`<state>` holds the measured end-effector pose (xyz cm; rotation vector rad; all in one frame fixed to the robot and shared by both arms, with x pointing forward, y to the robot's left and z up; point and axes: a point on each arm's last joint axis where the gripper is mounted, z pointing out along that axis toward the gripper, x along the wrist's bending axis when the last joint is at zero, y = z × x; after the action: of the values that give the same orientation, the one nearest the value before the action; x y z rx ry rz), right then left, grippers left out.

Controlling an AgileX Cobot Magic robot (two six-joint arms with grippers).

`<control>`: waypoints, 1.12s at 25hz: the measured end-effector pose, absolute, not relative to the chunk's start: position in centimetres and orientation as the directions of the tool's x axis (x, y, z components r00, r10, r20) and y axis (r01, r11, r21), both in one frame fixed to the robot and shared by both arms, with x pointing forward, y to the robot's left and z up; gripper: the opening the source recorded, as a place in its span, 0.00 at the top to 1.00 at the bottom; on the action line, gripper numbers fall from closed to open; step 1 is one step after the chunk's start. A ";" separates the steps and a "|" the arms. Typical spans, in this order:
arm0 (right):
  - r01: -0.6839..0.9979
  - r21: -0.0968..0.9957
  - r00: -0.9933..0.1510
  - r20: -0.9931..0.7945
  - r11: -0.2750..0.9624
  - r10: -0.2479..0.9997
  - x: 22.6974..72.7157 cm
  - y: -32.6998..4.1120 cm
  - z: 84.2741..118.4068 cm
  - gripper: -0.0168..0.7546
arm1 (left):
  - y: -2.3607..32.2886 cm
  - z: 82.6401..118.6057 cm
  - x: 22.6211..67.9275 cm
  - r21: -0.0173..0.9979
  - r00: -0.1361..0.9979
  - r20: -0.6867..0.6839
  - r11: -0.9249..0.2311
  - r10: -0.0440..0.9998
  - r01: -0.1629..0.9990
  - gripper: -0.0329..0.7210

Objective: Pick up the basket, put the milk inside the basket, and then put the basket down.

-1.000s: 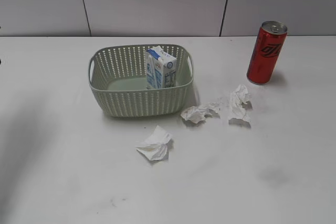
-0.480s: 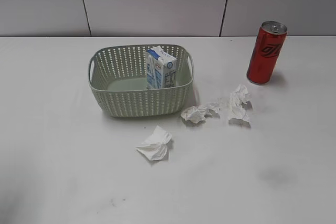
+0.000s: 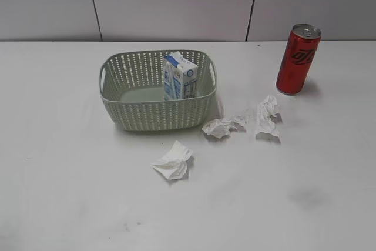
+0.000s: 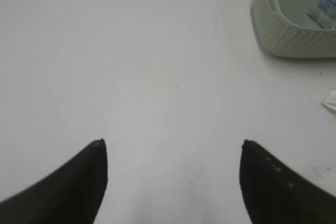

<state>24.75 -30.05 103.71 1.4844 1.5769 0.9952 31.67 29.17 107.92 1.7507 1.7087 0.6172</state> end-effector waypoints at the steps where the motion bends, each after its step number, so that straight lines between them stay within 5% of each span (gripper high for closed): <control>1: 0.424 0.905 -0.057 -0.006 0.030 0.998 24.8 -30.1 103.7 0.21 | 29.1 107.8 31.2 0.713 0.062 -0.090 0.021 0.994 0.700 0.17; 28: 0.424 0.905 -0.056 -0.007 0.030 0.998 24.8 -30.1 103.7 0.21 | 29.3 105.6 23.3 0.902 0.093 -0.086 0.038 0.992 0.430 0.20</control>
<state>24.75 -30.06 103.71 1.4843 1.5766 0.9944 23.34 29.35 105.60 1.5227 1.4655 0.8372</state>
